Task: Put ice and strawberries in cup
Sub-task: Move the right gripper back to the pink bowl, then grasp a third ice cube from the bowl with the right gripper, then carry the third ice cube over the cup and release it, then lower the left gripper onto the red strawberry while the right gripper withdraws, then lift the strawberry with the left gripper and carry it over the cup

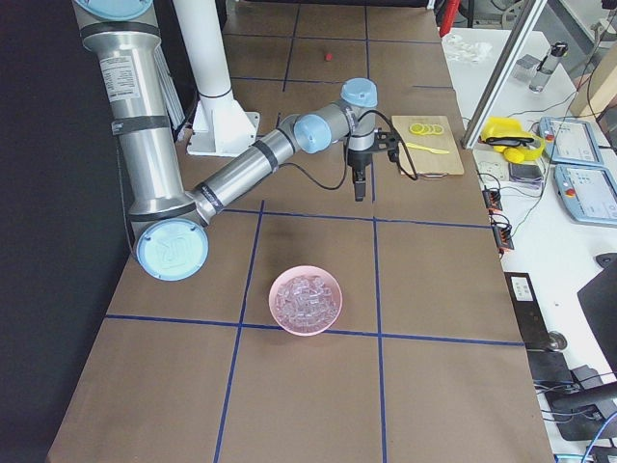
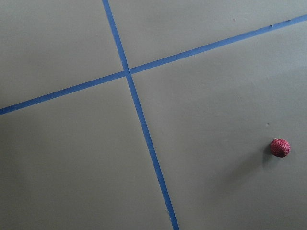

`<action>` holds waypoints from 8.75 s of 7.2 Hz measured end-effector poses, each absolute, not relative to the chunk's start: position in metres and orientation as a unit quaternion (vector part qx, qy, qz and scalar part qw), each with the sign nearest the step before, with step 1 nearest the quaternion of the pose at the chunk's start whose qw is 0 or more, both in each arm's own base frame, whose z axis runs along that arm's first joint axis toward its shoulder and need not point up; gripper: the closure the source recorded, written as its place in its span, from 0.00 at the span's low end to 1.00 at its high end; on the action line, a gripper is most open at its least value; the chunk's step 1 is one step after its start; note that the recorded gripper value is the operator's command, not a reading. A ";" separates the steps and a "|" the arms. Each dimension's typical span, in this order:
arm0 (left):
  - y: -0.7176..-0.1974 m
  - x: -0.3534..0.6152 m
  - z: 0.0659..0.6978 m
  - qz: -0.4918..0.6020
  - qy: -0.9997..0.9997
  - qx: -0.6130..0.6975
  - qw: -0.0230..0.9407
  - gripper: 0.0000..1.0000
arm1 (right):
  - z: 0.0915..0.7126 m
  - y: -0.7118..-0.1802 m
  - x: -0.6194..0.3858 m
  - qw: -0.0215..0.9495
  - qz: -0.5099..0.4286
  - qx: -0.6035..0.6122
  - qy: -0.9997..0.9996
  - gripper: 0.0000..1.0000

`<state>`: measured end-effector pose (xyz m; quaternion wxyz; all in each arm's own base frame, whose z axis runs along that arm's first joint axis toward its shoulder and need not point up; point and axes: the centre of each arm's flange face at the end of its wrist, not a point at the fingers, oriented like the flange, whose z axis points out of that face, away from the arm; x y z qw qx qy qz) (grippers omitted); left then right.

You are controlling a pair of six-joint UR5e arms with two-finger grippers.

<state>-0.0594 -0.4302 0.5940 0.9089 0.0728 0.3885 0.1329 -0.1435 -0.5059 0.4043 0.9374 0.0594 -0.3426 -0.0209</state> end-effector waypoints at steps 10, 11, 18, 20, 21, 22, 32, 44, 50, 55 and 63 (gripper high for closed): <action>-0.410 -0.059 0.579 0.136 0.389 0.081 0.908 0.00 | 0.632 -0.446 -0.044 0.924 0.048 -0.065 -0.373 0.05; -0.411 -0.059 0.579 0.136 0.389 0.082 0.907 0.00 | 0.647 -0.447 -0.044 0.924 0.069 -0.060 -0.372 0.05; -0.411 -0.058 0.578 0.116 0.390 0.075 0.910 0.00 | 0.654 -0.440 -0.065 0.920 0.084 -0.074 -0.376 0.13; -0.412 -0.058 0.578 0.116 0.390 0.074 0.911 0.00 | 0.663 -0.436 -0.068 0.921 0.080 -0.082 -0.372 0.24; -0.412 -0.058 0.578 0.115 0.390 0.074 0.911 0.00 | 0.665 -0.434 -0.068 0.921 0.080 -0.084 -0.371 0.34; -0.412 -0.058 0.578 0.115 0.390 0.074 0.911 0.00 | 0.666 -0.434 -0.068 0.921 0.080 -0.085 -0.371 0.45; -0.412 -0.058 0.577 0.113 0.391 0.075 0.910 0.00 | 0.594 -0.435 -0.070 0.914 0.068 -0.058 -0.395 1.00; -0.420 -0.032 0.561 0.066 0.417 0.070 0.904 0.00 | 0.163 -0.447 -0.518 0.832 0.191 -0.087 -0.514 0.72; -0.422 0.013 0.557 0.055 0.425 0.034 0.903 0.00 | 0.161 -0.444 -0.533 0.833 0.195 -0.073 -0.513 0.00; -0.418 0.161 0.575 0.039 0.403 0.008 0.914 0.02 | 0.254 -0.509 -0.299 0.824 0.179 -0.070 -0.532 0.00; -0.416 0.250 0.607 0.035 0.384 0.012 0.922 0.92 | 0.383 -0.512 -0.151 0.850 0.130 -0.023 -0.511 0.00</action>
